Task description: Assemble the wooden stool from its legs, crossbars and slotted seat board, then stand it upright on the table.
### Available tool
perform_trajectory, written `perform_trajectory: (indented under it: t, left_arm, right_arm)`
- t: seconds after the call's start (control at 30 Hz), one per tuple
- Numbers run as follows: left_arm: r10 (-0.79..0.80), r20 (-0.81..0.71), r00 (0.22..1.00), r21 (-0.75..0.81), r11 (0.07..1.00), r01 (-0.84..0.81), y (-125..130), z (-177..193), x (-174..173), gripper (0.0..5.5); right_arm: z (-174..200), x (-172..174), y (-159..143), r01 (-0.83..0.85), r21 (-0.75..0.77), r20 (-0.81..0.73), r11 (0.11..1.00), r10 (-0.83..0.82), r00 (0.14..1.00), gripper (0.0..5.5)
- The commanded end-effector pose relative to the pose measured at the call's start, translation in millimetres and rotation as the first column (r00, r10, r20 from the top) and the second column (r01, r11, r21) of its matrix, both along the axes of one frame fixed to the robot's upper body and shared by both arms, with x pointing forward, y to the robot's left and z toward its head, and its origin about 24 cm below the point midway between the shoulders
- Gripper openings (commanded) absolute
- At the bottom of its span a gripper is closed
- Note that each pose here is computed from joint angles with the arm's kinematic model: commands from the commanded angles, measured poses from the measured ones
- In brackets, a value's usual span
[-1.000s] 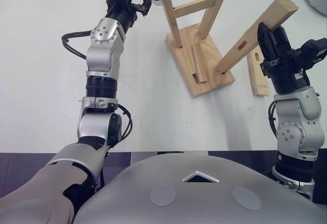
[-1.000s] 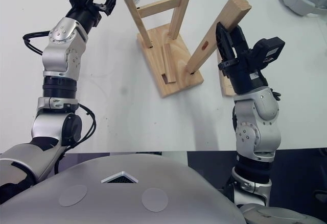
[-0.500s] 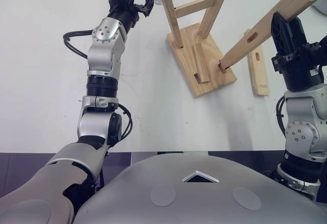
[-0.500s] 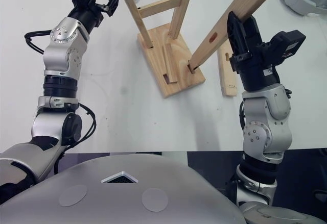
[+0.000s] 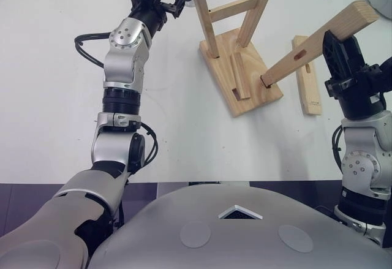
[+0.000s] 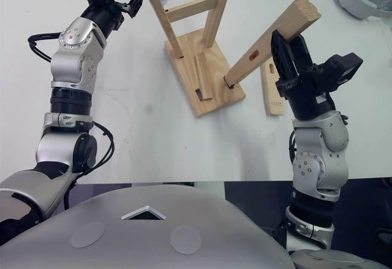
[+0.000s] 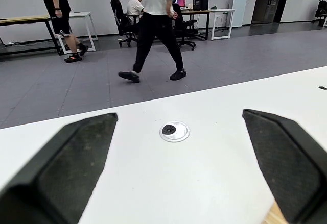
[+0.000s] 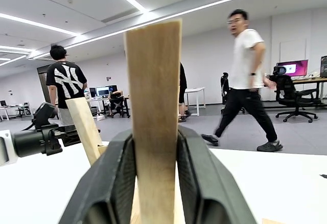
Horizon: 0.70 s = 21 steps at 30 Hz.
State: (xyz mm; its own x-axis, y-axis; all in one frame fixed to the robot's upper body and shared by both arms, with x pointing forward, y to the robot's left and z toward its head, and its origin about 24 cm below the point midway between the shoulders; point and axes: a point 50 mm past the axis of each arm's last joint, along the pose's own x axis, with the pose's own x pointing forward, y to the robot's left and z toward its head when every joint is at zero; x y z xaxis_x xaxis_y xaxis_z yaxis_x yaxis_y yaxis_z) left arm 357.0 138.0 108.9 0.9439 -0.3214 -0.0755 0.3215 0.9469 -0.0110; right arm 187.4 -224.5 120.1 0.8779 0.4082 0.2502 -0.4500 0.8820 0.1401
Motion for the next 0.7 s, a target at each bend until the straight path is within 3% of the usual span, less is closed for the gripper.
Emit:
perform_trajectory:
  t: [0.03, 0.2, 0.43, 0.7]
  left_arm:
    - [0.003, 0.001, 1.000, 0.008, 1.000, -0.003, -0.3, 2.0, 0.7, 4.51]
    - [0.031, -0.006, 0.999, -0.001, 1.000, -0.031, 3.3, -2.1, -3.9, 4.51]
    - [0.059, -0.014, 0.998, -0.010, 0.998, -0.059, 6.7, -5.2, -9.0, 4.51]
    - [0.063, -0.018, 0.998, -0.015, 0.998, -0.064, 6.2, -6.9, -11.2, 4.51]
  right_arm:
    - [-16.0, -13.0, 9.2, -0.038, -0.011, -0.176, 0.999, 0.035, 0.984, 1.04]
    - [-28.5, -36.4, 11.1, -0.025, -0.102, -0.296, 0.995, -0.006, 0.955, 1.04]
    - [-17.5, -41.9, 2.5, -0.045, -0.180, -0.304, 0.983, -0.013, 0.952, 1.04]
    - [36.7, -19.7, -3.3, 0.028, -0.109, -0.068, 0.994, -0.036, 0.997, 1.04]
